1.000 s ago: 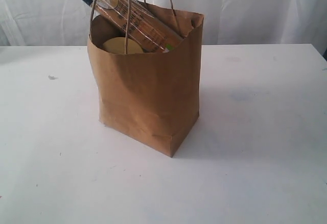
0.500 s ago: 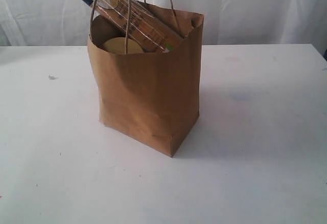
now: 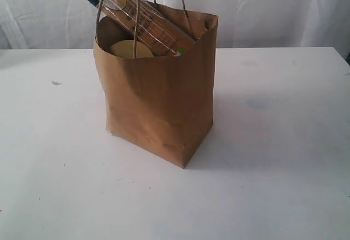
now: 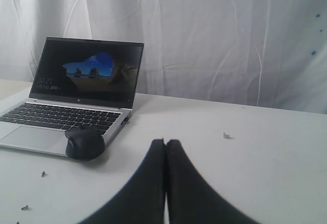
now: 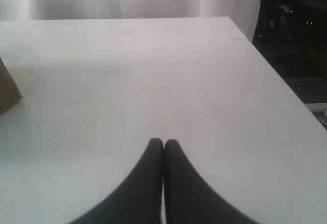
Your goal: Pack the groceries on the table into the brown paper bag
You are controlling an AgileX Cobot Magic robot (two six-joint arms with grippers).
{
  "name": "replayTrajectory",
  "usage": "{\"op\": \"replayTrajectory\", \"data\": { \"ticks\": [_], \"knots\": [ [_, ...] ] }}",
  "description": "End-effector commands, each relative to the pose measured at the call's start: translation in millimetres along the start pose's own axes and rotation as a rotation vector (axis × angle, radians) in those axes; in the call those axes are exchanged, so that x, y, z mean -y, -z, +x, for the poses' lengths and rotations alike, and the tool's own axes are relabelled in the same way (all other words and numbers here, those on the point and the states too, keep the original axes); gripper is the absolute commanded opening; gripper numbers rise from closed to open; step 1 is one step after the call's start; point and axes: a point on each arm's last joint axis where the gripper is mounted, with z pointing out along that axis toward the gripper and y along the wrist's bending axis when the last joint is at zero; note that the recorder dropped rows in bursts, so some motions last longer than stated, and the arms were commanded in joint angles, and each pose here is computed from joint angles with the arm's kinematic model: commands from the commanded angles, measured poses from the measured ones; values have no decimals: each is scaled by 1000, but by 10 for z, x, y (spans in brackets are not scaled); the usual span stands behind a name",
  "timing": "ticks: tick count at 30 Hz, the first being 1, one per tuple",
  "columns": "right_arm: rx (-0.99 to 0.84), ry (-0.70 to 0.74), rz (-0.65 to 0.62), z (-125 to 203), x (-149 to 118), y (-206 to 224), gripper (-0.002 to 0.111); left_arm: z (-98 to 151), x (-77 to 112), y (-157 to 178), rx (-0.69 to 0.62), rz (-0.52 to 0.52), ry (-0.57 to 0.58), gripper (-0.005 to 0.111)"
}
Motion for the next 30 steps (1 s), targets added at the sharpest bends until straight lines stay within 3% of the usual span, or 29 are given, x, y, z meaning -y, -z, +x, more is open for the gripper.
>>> {"op": "replayTrajectory", "data": {
  "ticks": [1, 14, 20, 23, 24, 26, 27, 30],
  "knots": [
    [-2, 2, 1, 4, 0, 5, 0, -8, 11, 4, 11, 16, -3, 0],
    [-2, 2, 1, 4, 0, 5, 0, -9, 11, 4, 11, 16, -3, 0],
    [-2, 2, 1, 4, 0, 5, 0, 146, 21, -13, -25, 30, 10, 0],
    [-2, 2, 1, 4, 0, 5, 0, 219, -24, -9, -104, -27, 164, 0],
    [-2, 2, 1, 4, 0, 5, 0, 253, -16, -4, -141, -31, 304, 0],
    [-2, 2, 1, 4, 0, 5, 0, 255, 61, 4, -186, 12, 702, 0],
    [-2, 2, 1, 4, 0, 5, 0, 197, 82, 9, -178, 35, 749, 0],
    [-2, 2, 1, 4, 0, 5, 0, -7, 106, 33, -134, 77, 677, 0]
  ]
}}
